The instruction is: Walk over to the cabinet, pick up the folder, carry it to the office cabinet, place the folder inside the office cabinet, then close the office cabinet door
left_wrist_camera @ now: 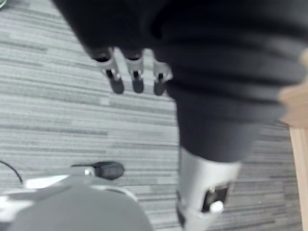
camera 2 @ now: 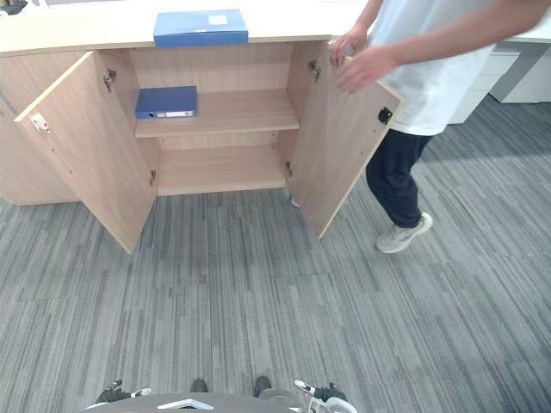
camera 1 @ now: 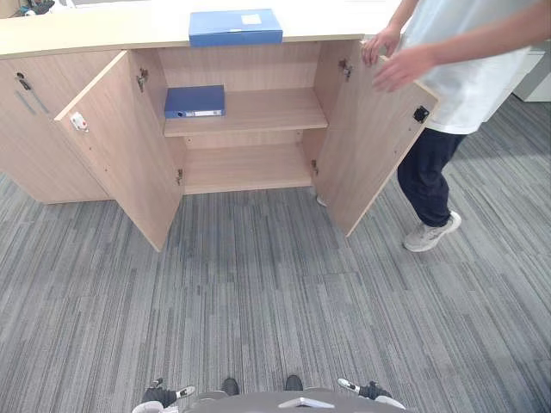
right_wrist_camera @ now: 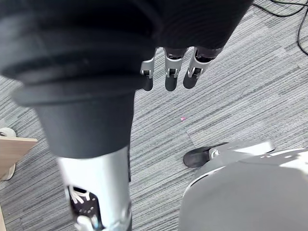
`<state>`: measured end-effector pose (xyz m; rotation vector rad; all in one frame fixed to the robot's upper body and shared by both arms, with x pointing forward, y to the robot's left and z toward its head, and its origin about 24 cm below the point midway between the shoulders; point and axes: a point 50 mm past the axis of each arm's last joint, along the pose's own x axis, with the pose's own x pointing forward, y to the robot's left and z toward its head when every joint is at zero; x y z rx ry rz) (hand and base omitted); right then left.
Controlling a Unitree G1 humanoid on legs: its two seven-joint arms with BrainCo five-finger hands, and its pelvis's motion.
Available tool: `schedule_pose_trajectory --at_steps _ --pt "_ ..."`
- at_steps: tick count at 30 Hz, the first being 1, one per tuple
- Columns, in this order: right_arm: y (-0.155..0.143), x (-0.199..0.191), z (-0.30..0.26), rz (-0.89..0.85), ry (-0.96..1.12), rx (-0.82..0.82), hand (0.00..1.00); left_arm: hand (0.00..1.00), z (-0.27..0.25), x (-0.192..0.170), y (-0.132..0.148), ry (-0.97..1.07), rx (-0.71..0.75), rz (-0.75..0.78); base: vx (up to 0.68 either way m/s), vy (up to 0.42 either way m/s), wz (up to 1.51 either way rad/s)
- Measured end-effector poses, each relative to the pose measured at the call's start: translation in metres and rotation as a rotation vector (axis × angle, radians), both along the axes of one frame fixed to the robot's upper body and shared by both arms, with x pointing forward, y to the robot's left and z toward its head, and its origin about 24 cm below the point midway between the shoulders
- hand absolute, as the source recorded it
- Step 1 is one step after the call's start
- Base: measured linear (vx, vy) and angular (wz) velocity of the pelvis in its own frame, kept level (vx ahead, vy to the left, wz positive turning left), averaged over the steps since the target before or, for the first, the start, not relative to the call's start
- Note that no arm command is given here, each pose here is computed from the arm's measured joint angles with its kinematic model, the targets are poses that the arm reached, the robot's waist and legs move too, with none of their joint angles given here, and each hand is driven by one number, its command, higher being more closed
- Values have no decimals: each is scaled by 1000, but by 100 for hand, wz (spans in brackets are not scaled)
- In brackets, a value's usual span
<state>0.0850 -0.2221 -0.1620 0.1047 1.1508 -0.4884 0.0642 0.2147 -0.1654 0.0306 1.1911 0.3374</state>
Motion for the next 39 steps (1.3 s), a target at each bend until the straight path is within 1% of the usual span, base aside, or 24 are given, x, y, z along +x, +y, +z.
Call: schedule_pose_trajectory --at_steps 23,31,36,39 --pt "0 6 1 21 -9 -7 0 0 1 3 0 -10 1 -14 -28 -16 -3" --pt "3 18 4 29 -41 -2 0 0 3 13 5 -37 15 -23 25 -6 -22" --pt "16 35 6 36 -91 26 0 0 6 20 6 -61 20 -25 110 42 -20" --pt "16 46 11 40 -133 21 0 0 8 30 5 -95 19 -32 149 83 0"
